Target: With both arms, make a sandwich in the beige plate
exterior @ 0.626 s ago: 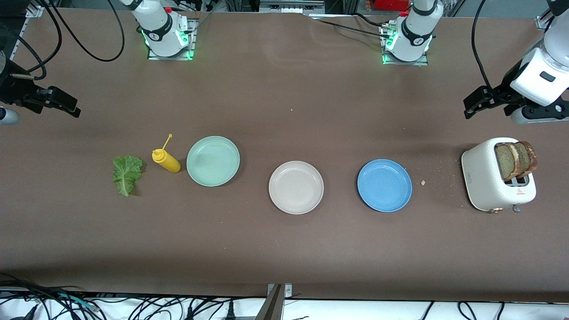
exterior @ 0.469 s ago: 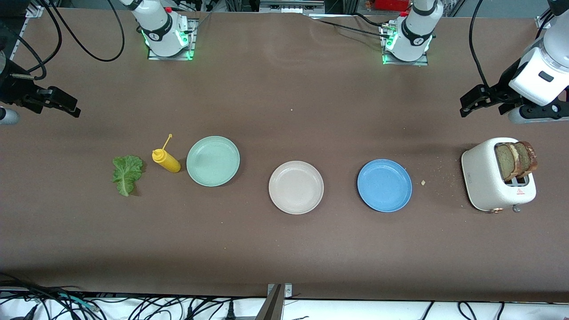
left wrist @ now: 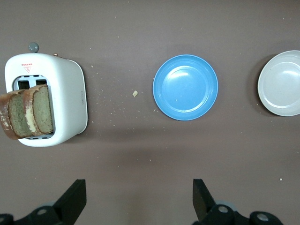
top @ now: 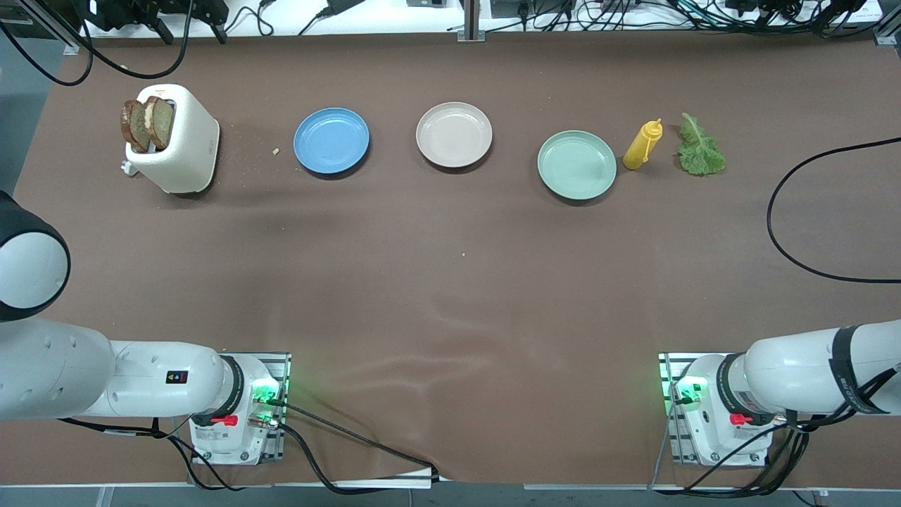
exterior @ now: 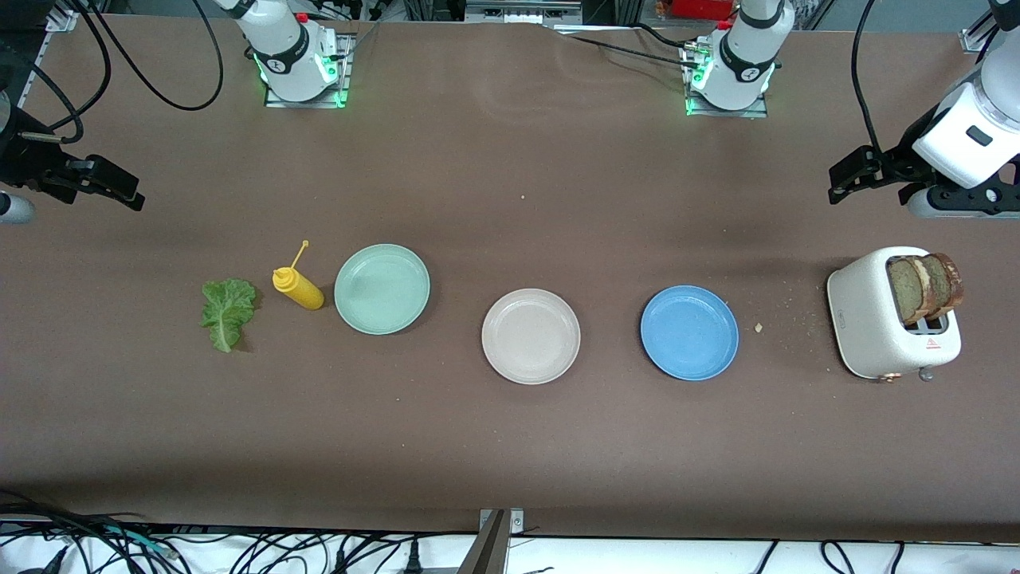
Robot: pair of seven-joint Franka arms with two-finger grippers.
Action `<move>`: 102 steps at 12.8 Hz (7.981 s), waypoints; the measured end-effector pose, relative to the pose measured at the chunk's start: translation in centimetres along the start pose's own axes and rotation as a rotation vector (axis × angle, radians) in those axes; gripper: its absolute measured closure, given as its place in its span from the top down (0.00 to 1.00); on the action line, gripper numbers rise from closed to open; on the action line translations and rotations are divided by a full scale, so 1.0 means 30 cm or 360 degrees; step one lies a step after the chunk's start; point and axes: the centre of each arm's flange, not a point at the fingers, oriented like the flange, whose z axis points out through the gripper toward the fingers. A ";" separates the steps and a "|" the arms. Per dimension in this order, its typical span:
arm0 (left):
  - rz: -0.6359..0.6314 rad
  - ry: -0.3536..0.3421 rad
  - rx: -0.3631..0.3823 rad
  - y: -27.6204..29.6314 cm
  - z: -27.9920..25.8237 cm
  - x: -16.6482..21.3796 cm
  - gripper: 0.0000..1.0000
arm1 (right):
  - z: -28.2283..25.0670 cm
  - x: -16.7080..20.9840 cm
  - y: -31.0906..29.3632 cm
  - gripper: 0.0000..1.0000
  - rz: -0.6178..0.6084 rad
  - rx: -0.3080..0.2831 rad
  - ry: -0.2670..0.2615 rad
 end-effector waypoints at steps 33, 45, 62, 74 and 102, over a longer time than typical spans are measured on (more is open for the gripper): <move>-0.0011 0.0000 0.0000 -0.010 -0.003 0.001 1.00 | -0.001 0.000 0.000 1.00 0.0000 0.0000 0.0002; -0.0011 0.0000 0.0000 -0.010 -0.003 0.001 1.00 | -0.001 0.000 0.000 1.00 0.0000 0.0000 0.0002; -0.0014 -0.0012 0.0000 -0.014 -0.001 -0.002 1.00 | -0.001 0.000 0.000 1.00 0.0000 0.0000 0.0002; -0.0024 -0.0024 0.0002 -0.026 0.012 0.006 1.00 | -0.001 0.000 0.000 1.00 0.0000 0.0000 0.0002; -0.0073 -0.0197 0.0177 -0.690 0.816 0.217 0.31 | -0.001 0.000 -0.005 1.00 -0.0004 0.0000 0.0002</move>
